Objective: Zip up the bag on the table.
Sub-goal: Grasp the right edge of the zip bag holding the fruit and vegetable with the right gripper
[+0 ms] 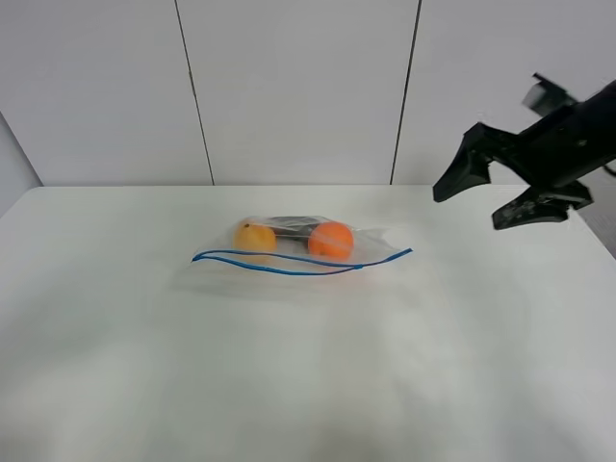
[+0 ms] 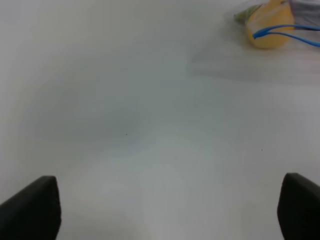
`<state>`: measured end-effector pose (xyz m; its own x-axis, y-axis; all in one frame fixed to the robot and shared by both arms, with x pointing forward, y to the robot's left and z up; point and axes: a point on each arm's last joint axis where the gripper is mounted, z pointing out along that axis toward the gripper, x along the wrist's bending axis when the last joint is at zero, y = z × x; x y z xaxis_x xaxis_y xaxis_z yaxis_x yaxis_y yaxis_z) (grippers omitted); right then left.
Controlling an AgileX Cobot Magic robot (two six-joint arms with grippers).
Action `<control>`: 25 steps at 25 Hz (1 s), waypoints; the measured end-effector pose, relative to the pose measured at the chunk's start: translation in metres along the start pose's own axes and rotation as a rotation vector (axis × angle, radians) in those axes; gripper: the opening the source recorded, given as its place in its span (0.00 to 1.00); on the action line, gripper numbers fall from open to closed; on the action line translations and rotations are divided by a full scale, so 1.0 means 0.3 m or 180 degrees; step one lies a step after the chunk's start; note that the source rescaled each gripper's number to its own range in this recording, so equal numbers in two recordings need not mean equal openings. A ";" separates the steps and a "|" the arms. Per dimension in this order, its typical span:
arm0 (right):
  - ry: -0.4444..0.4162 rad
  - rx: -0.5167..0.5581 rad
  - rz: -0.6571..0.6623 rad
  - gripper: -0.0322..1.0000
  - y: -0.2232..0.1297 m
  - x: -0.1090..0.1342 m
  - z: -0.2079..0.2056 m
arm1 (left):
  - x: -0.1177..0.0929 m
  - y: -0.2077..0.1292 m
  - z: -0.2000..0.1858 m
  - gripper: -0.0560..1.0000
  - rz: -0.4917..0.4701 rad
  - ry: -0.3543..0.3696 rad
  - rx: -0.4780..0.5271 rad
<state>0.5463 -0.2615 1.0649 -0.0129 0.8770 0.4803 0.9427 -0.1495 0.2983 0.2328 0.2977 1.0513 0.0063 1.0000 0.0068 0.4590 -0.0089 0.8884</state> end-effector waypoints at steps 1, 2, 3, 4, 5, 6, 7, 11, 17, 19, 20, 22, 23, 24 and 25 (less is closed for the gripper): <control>0.0076 0.0104 0.0081 1.00 0.014 -0.013 0.045 | 0.000 0.000 0.000 1.00 0.0000 0.0000 0.0000; 0.0147 0.0185 0.0140 1.00 0.022 -0.023 0.082 | 0.000 0.000 0.000 1.00 0.0000 0.0000 0.0000; 0.0229 0.0264 0.0223 1.00 0.029 -0.032 0.117 | 0.000 0.000 0.000 1.00 0.0000 0.0000 0.0000; 0.0293 0.0347 0.0312 1.00 0.035 -0.045 0.157 | 0.000 0.000 0.000 1.00 0.0000 0.0000 0.0000; 0.0353 0.0425 0.0408 1.00 0.040 -0.058 0.196 | 0.000 0.000 0.000 1.00 0.0000 0.0000 0.0000; 0.0397 0.0501 0.0505 1.00 0.042 -0.072 0.232 | 0.000 0.000 0.000 1.00 0.0000 0.0000 0.0000; 0.0459 0.0547 0.0612 1.00 0.045 -0.080 0.260 | 0.000 0.000 0.000 1.00 0.0000 0.0000 0.0000; 0.0669 0.0716 0.1012 0.99 0.050 -0.113 0.367 | 0.000 0.000 0.000 1.00 0.0000 0.0000 0.0000; 0.0885 0.0868 0.1443 0.86 0.049 -0.146 0.468 | 0.000 0.000 0.000 1.00 0.0000 0.0000 0.0000; 0.0924 0.0945 0.1519 0.77 0.043 -0.154 0.490 | 0.000 0.000 0.000 1.00 0.0000 0.0000 0.0000; 0.0933 0.0969 0.1532 0.71 0.041 -0.155 0.495 | 0.000 0.000 0.000 1.00 0.0000 0.0000 0.0000; 0.0946 0.0984 0.1550 0.58 0.040 -0.156 0.497 | 0.000 0.000 0.000 1.00 0.0000 0.0000 0.0000; 0.0954 0.0994 0.1560 0.53 0.040 -0.154 0.497 | 0.000 0.000 0.000 1.00 0.0000 0.0000 0.0000; 0.0964 0.1002 0.1574 0.48 0.040 -0.153 0.496 | 0.000 0.000 0.000 1.00 0.0000 0.0000 0.0000; 0.0978 0.1024 0.1574 0.44 0.039 -0.151 0.495 | 0.000 0.000 0.000 1.00 0.0000 0.0000 0.0000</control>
<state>0.6073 -0.2353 0.9241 0.3970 0.5628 0.7250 0.9139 -0.3153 -0.2557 0.2328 0.2977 1.0513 0.0063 1.0000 0.0068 0.4590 -0.0089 0.8884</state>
